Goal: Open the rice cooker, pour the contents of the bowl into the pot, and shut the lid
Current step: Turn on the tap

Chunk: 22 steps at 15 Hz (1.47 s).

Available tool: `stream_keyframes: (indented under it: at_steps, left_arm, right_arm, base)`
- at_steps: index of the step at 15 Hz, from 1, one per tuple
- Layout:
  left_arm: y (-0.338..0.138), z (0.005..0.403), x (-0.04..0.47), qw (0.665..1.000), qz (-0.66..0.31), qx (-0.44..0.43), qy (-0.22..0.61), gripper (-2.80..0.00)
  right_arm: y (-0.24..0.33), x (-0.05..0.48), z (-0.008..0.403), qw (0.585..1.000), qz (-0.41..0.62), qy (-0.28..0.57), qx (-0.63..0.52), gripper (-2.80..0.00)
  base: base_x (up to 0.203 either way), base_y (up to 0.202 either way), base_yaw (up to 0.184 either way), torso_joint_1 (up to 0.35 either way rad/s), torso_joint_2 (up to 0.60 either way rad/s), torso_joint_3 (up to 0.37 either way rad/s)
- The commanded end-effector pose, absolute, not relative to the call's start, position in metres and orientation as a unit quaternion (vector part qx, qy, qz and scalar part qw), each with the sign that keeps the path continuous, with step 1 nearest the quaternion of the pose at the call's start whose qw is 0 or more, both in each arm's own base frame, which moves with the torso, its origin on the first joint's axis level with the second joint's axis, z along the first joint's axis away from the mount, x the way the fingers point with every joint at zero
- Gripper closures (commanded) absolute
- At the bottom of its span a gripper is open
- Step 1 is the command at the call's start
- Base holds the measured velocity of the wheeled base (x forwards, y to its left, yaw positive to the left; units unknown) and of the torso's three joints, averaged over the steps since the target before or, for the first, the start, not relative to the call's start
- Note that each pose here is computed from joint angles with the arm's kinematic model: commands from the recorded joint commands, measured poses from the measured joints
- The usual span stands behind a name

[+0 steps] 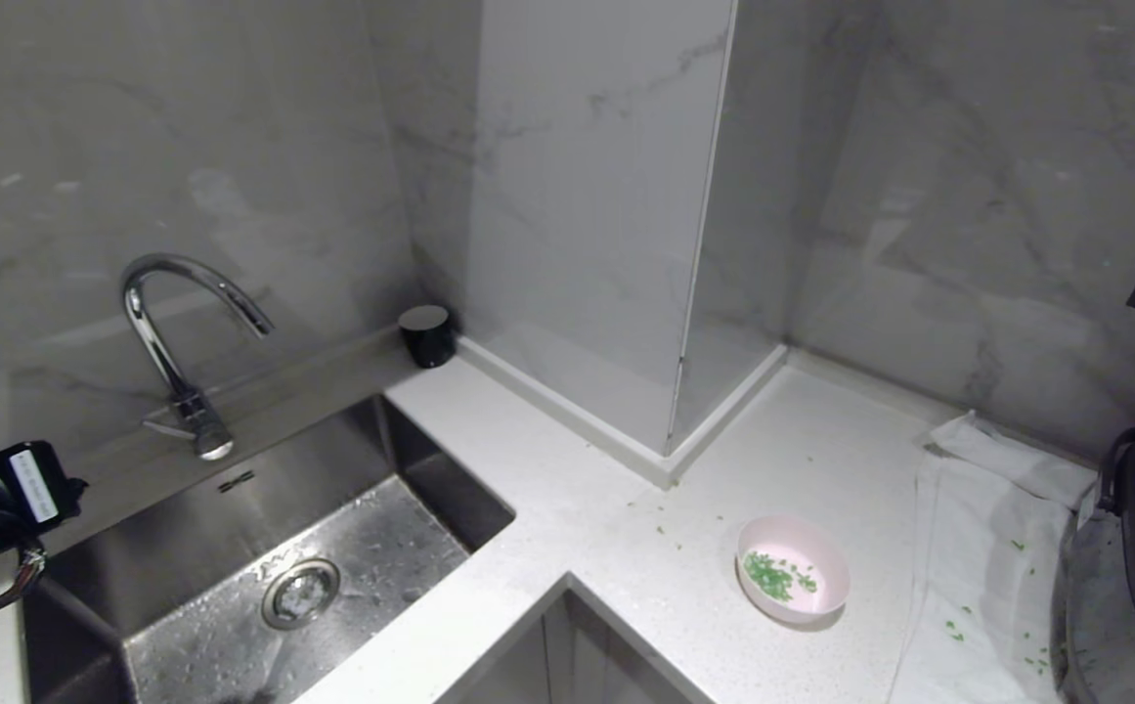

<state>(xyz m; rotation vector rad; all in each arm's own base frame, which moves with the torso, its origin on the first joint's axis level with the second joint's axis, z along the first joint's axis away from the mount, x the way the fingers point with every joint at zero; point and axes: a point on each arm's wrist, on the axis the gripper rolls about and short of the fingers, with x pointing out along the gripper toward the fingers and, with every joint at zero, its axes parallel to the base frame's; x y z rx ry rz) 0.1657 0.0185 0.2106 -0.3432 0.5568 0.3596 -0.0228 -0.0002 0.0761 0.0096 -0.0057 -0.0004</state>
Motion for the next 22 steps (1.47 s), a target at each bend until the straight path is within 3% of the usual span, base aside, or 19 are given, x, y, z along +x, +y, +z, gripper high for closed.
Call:
stream_keyframes:
  at_steps: [1,3,9,10,22]
  left_arm:
    - [0.03,0.166,0.234,0.881,0.228,-0.182,0.373,0.0]
    - [0.042,0.148,0.264,0.865,0.262,-0.2,0.379,0.0]
    - [0.087,0.131,0.334,0.879,0.3,-0.216,0.302,0.0]
    - [0.091,0.131,0.341,0.879,0.303,-0.217,0.297,-2.8]
    - [0.135,0.103,0.401,0.884,0.33,-0.229,0.238,-2.8]
  right_arm:
    - [0.0,-0.023,0.076,1.0,0.0,-0.002,0.005,0.0]
    - [0.0,-0.023,0.076,1.0,0.0,-0.002,0.005,0.0]
    - [0.0,-0.023,0.076,1.0,0.0,-0.002,0.005,0.0]
    - [0.0,-0.023,0.076,1.0,0.0,-0.002,0.005,0.0]
    - [0.0,-0.023,0.076,1.0,0.0,-0.002,0.005,0.0]
  base:
    - [0.0,0.0,0.0,0.0,0.0,0.0]
    - [0.0,0.0,0.0,0.0,0.0,0.0]
    - [0.0,0.0,0.0,0.0,0.0,0.0]
    - [0.0,0.0,0.0,0.0,0.0,0.0]
    - [0.0,0.0,0.0,0.0,0.0,0.0]
